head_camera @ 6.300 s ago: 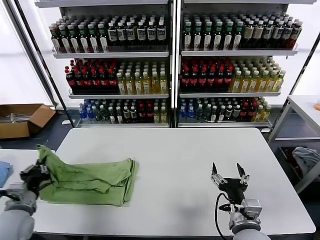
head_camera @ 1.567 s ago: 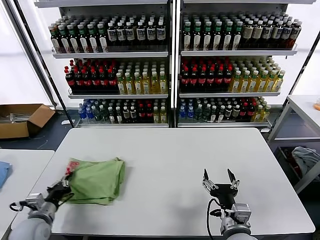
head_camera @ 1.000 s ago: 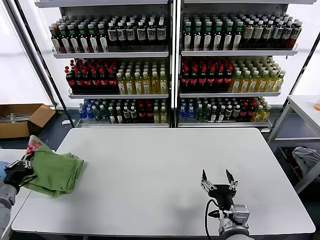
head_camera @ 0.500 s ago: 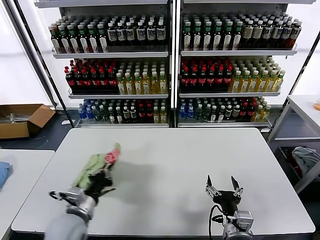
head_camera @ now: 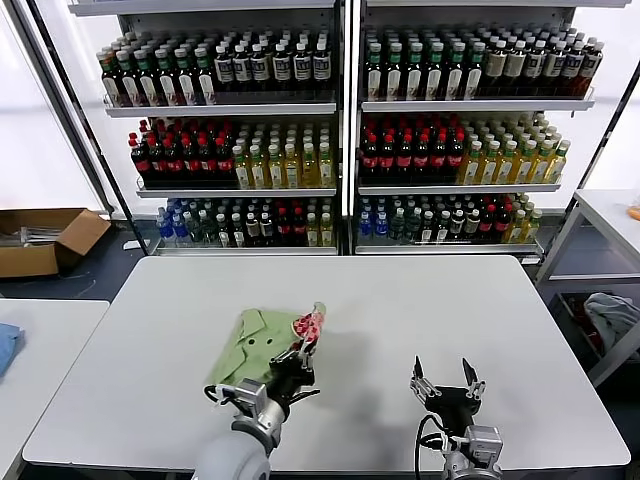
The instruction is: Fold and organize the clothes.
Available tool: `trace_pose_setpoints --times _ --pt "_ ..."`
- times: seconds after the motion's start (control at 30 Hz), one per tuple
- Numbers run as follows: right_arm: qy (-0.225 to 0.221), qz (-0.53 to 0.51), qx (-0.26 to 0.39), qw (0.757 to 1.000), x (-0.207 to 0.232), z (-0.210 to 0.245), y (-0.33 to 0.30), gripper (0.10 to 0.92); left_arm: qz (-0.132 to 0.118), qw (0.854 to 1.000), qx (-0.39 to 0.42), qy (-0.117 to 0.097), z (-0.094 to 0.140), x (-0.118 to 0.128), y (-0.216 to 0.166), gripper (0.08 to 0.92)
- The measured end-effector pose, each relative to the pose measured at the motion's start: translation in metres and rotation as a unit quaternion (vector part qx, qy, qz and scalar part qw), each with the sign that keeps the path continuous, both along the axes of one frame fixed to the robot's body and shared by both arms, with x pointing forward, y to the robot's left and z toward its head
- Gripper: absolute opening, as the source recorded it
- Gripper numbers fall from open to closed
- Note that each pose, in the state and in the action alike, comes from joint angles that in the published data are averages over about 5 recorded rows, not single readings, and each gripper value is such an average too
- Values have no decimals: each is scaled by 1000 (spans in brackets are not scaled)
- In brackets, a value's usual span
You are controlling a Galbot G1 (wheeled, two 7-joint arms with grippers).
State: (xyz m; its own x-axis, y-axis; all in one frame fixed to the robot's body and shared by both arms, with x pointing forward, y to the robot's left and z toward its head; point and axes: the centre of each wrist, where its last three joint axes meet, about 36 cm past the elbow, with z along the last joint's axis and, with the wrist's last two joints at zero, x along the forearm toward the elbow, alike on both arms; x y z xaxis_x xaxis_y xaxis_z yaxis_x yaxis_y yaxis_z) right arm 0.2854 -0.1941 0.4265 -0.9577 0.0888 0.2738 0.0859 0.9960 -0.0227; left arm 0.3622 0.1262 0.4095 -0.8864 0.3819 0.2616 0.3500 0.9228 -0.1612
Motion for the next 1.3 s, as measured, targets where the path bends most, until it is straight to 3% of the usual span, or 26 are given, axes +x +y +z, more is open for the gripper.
trace_pose_setpoints --times 0.37,0.53,0.7,1.07,1.3 --pt "19 13 15 1000 11 -4 8 823 -4 998 -64 -9 13 3 -35 519" --pt "38 28 55 997 23 -3 16 823 15 998 -61 -15 19 4 -27 658" --pt "64 46 108 991 42 1 27 823 53 998 -30 -22 19 7 -5 790" --pt "113 74 173 976 80 -1 57 810 129 991 30 -35 20 8 47 823" --pt "139 84 175 971 87 -9 70 706 151 987 47 -35 18 8 61 823"
